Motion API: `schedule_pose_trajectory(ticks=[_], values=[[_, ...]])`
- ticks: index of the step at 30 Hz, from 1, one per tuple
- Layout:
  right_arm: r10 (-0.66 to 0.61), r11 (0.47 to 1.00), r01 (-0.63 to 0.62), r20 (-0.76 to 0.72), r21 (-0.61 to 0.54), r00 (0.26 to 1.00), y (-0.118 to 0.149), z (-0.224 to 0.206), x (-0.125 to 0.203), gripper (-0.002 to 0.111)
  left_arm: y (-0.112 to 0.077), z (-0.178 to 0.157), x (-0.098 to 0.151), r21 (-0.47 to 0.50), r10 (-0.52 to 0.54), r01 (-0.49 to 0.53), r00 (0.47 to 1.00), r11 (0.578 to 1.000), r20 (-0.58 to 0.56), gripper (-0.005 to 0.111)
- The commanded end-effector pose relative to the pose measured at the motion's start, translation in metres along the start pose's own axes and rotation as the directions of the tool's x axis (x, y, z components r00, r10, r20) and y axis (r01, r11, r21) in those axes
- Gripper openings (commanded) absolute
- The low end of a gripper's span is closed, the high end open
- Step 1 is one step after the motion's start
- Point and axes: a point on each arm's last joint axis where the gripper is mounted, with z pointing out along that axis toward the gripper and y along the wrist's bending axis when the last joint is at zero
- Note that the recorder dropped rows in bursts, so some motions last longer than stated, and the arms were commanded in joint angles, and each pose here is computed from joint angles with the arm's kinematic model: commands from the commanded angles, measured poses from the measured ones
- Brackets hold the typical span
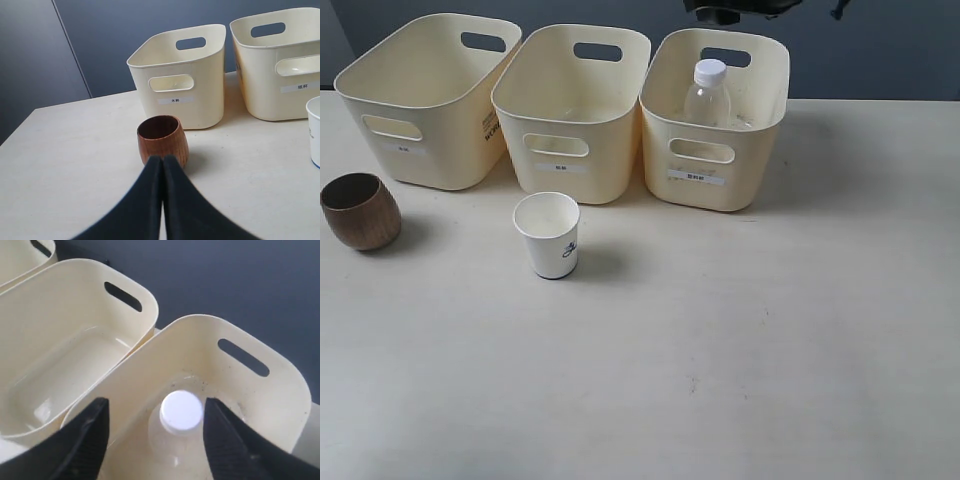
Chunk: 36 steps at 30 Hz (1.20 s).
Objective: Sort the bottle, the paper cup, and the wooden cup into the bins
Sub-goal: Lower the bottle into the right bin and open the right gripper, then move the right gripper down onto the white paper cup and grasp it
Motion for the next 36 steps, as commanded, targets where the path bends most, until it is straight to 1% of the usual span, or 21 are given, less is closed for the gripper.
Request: schedule_pose_trajectory(ticks=[1,4,7,9,10,11,13,17,19,22,24,30,36], values=[[-0.109,0.991,0.100,-0.097,-0.094,0.989,0.019,-0.020,0.000,0.055,0.000,0.000,-0.001,0.004,-0.005,0.005,1.000,1.000,0.002,0.000],[-0.211,0.965,0.184,-0.137,-0.187,0.968,0.042,-0.022,0.004,0.055,0.000,0.000,-0.001,0.004,-0.005,0.005,1.000,1.000,0.002,0.000],[-0.351,0.896,0.293,-0.128,-0.333,0.928,0.073,-0.025,0.008,0.055,0.000,0.000,-0.001,0.004,-0.005,0.005,1.000,1.000,0.002,0.000],[-0.450,0.827,0.374,-0.094,-0.420,0.888,0.096,-0.026,0.011,0.054,0.000,0.000,-0.001,0.004,-0.005,0.005,1.000,1.000,0.002,0.000],[-0.510,0.782,0.431,-0.067,-0.450,0.857,0.107,-0.027,0.012,0.054,0.000,0.000,-0.001,0.004,-0.005,0.005,1.000,1.000,0.002,0.000],[-0.576,0.729,0.494,-0.035,-0.474,0.817,0.118,-0.029,0.014,0.054,0.000,0.000,-0.001,0.004,-0.005,0.005,1.000,1.000,0.002,0.000],[-0.644,0.659,0.563,0.015,-0.499,0.765,0.136,-0.029,0.016,0.054,0.000,0.000,-0.001,0.004,-0.005,0.005,1.000,1.000,0.002,0.000],[-0.724,0.542,0.642,0.086,-0.543,0.684,0.172,-0.025,0.024,0.054,0.000,0.000,-0.001,0.004,-0.005,0.005,1.000,1.000,0.002,0.000],[-0.751,0.505,0.667,0.101,-0.548,0.652,0.187,-0.019,0.030,0.054,0.000,0.000,-0.001,0.004,-0.005,0.005,1.000,1.000,0.002,0.000],[-0.794,0.463,0.703,0.098,-0.540,0.599,0.199,-0.005,0.040,0.054,0.000,0.000,-0.001,0.004,-0.005,0.005,1.000,1.000,0.002,0.000],[-0.805,0.452,0.706,0.091,-0.546,0.586,0.204,0.005,0.047,0.054,0.000,0.000,-0.001,0.004,-0.005,0.005,1.000,1.000,0.002,0.000],[-0.810,0.456,0.681,0.050,-0.573,0.585,0.209,0.036,0.067,0.054,0.000,0.000,-0.001,0.004,-0.005,0.005,1.000,1.000,0.002,0.000],[-0.814,0.458,0.661,0.019,-0.594,0.581,0.211,0.057,0.084,0.054,0.000,0.000,-0.001,0.004,-0.005,0.005,1.000,1.000,0.002,0.000]])
